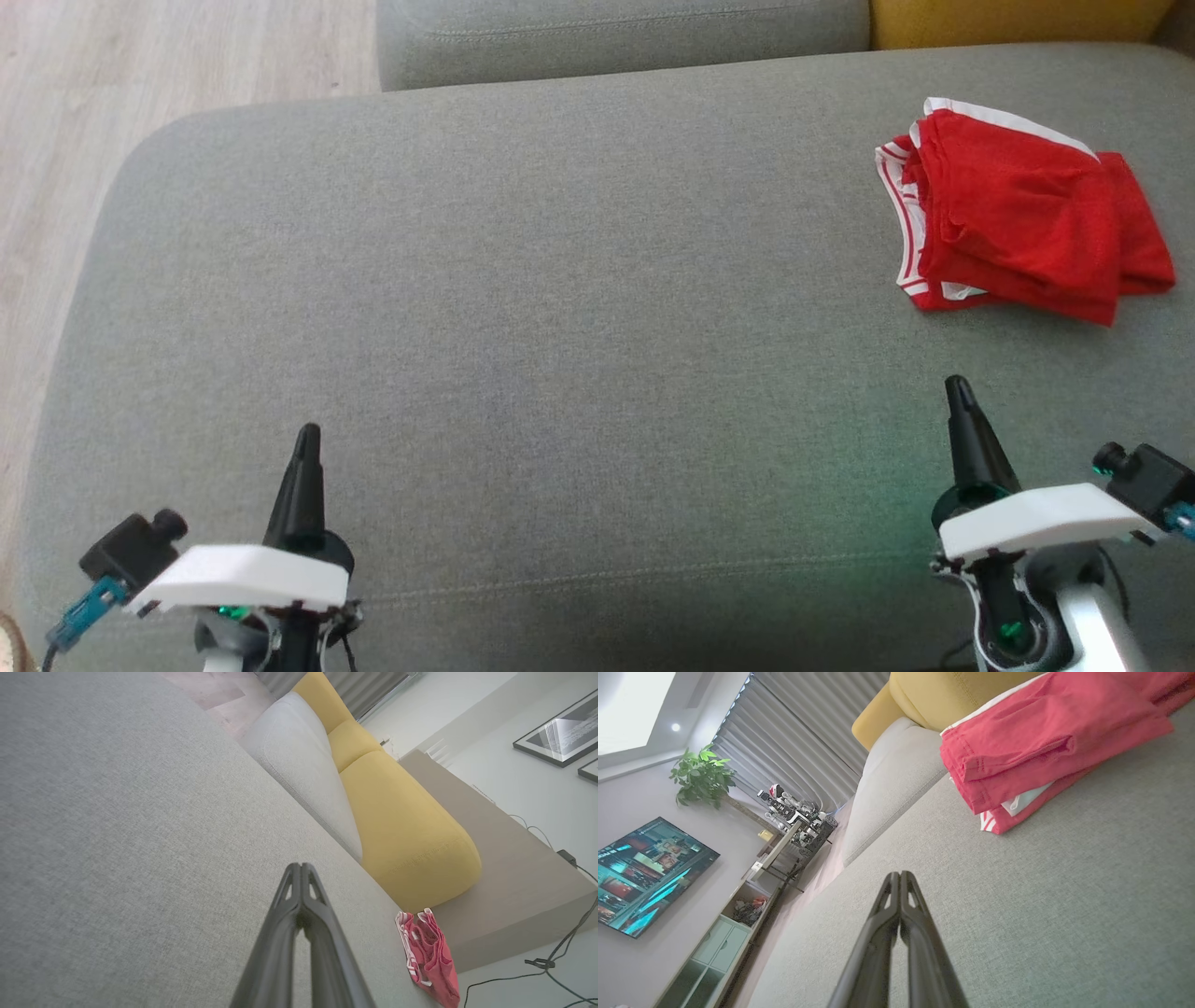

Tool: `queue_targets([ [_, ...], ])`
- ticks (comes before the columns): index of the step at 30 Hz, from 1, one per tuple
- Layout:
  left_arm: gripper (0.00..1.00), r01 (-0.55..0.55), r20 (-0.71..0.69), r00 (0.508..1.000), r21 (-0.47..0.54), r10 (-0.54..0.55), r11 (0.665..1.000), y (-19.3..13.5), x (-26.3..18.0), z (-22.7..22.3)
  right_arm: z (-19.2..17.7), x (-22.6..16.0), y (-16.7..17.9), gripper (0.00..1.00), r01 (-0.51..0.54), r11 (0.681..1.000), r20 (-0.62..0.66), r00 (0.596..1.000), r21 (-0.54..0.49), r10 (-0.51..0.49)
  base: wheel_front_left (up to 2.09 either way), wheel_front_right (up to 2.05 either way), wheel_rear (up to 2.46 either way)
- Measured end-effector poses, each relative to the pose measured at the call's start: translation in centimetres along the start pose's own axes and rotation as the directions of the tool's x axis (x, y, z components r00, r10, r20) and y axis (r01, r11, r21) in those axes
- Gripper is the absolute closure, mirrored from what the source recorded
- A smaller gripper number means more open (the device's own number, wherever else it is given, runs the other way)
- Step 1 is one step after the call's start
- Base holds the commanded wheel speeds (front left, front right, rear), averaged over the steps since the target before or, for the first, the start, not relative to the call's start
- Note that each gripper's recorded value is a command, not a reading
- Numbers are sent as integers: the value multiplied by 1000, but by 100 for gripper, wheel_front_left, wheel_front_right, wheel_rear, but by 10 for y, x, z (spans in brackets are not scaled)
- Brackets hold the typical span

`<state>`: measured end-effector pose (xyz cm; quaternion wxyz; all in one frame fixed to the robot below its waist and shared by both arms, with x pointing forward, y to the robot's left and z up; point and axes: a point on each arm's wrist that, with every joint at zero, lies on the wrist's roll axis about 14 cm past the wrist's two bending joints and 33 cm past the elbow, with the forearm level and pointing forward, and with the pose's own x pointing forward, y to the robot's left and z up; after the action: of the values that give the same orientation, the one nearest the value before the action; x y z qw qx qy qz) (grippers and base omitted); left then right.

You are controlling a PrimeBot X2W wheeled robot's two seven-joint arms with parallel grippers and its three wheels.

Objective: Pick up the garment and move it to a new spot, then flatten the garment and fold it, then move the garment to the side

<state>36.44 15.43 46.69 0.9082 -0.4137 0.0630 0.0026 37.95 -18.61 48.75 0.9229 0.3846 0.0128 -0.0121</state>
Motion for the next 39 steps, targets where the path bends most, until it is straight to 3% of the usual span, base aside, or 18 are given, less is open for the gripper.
queue_targets([
  [25, 100, -24, -10, 1000, -247, 22, 969, 8, 2, 6, 3, -1, -9, 100, 40, 963, -12, 999, 268, -38, 0, 0, 0],
  [39, 100, -25, -5, 1000, -398, 25, 917, 12, 3, 13, 4, -1, -13, 100, 51, 903, -21, 999, 427, -46, 0, 0, 0],
])
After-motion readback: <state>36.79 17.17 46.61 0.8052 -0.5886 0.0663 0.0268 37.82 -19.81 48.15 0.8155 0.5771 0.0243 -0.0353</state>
